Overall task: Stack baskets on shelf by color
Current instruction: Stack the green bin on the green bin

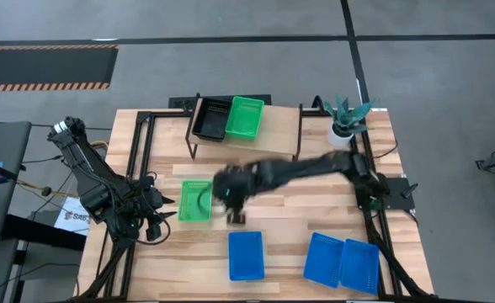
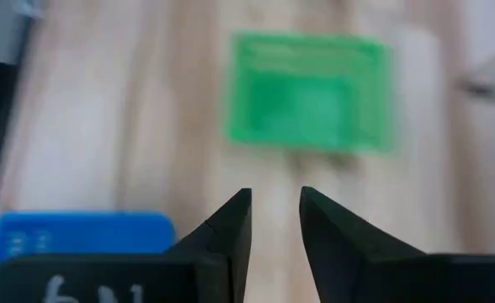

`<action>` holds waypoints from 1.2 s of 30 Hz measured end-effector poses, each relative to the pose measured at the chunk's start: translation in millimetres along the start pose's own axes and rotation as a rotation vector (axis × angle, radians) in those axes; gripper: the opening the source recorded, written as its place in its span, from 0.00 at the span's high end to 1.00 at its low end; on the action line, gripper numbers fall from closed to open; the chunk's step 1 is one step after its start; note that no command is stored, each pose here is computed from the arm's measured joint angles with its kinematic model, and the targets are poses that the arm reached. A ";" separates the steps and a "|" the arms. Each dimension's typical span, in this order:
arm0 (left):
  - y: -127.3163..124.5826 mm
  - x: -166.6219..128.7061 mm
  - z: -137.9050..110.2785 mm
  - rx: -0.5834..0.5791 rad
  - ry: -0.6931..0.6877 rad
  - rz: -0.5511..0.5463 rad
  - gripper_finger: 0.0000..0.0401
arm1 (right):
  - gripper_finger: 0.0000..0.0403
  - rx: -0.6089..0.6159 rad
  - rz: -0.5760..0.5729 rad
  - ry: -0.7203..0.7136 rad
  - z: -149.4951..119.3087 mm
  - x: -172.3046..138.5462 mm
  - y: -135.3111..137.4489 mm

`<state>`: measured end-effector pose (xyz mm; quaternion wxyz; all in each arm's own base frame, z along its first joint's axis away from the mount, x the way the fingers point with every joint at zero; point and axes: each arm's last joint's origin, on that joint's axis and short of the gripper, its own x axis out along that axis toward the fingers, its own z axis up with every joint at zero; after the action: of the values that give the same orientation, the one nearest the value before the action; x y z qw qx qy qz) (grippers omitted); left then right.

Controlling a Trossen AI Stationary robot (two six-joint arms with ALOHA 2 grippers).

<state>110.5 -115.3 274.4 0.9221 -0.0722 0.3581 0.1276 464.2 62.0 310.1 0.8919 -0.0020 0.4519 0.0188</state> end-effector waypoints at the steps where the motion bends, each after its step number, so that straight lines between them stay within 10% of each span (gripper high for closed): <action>1: 0.1 0.1 -0.3 -0.001 0.006 0.000 0.62 | 0.68 -0.028 0.016 -0.027 1.3 11.9 11.8; 15: 1.5 0.0 -1.2 -0.031 0.017 0.009 0.62 | 0.43 -0.143 0.048 -0.211 -5.6 129.9 50.9; 30: 1.5 0.0 -1.2 -0.041 0.017 0.009 0.62 | 0.50 -0.084 -0.025 -0.134 -21.8 167.4 29.7; 36: 1.5 0.0 -1.2 -0.041 0.017 0.009 0.62 | 0.70 -0.119 -0.027 -0.132 -21.4 166.1 29.7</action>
<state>109.3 -114.1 273.5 0.9168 -0.0907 0.3635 0.1385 544.0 96.5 164.0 0.9181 -0.0597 0.3903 0.0336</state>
